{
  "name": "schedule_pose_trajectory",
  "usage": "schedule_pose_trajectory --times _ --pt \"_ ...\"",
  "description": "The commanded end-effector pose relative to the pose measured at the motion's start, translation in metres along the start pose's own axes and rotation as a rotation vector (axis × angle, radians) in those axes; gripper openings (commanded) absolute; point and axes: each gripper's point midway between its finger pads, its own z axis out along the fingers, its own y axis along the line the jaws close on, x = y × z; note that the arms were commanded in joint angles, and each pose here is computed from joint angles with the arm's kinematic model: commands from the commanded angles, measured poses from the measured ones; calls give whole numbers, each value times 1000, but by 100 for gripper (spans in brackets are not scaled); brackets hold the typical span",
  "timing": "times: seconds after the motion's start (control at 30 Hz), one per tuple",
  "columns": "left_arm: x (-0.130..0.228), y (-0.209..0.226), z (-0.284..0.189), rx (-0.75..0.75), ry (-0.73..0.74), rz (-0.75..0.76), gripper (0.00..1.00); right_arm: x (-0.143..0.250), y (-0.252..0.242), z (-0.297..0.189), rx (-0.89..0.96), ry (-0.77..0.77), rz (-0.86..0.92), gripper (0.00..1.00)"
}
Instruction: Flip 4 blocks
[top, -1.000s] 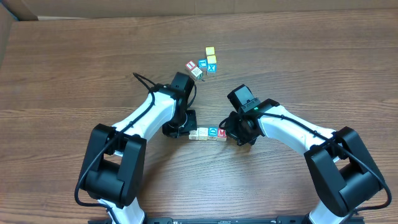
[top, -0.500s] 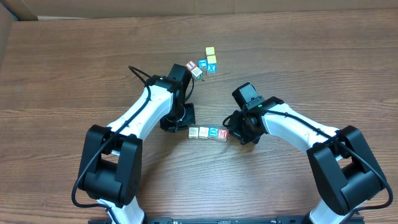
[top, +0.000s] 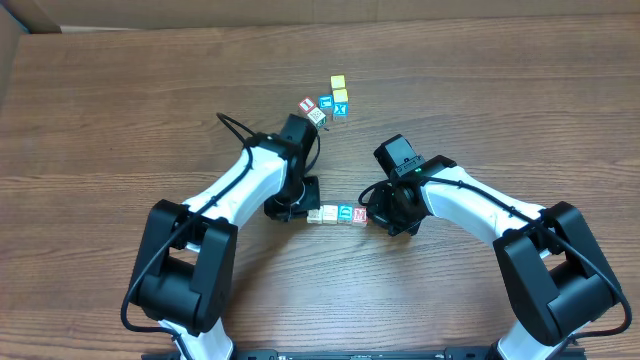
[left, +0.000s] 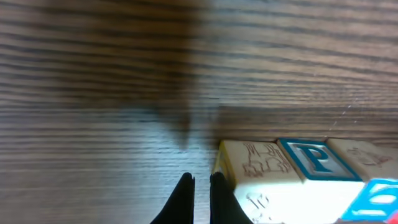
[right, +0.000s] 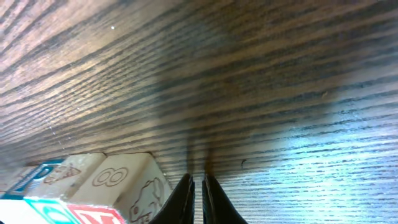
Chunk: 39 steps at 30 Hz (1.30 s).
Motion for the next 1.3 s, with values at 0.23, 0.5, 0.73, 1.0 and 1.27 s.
schedule_pose_trajectory --times 0.23,0.5,0.73,1.0,1.27 --pt "3 -1 2 1 -1 7 4 -6 9 -4 -28 -24 -16 9" --pt "-13 16 -18 -73 -37 0 4 -14 6 -9 -22 -33 -94 9" --pt "-48 -3 -46 -10 -146 21 4 -39 18 -36 -43 -73 -192 9" --pt "-60 -25 -40 91 -167 35 4 -64 55 -53 -139 -189 -364 4" --pt "-66 -16 -35 52 -184 26 4 -60 89 -39 -198 -238 -492 4"
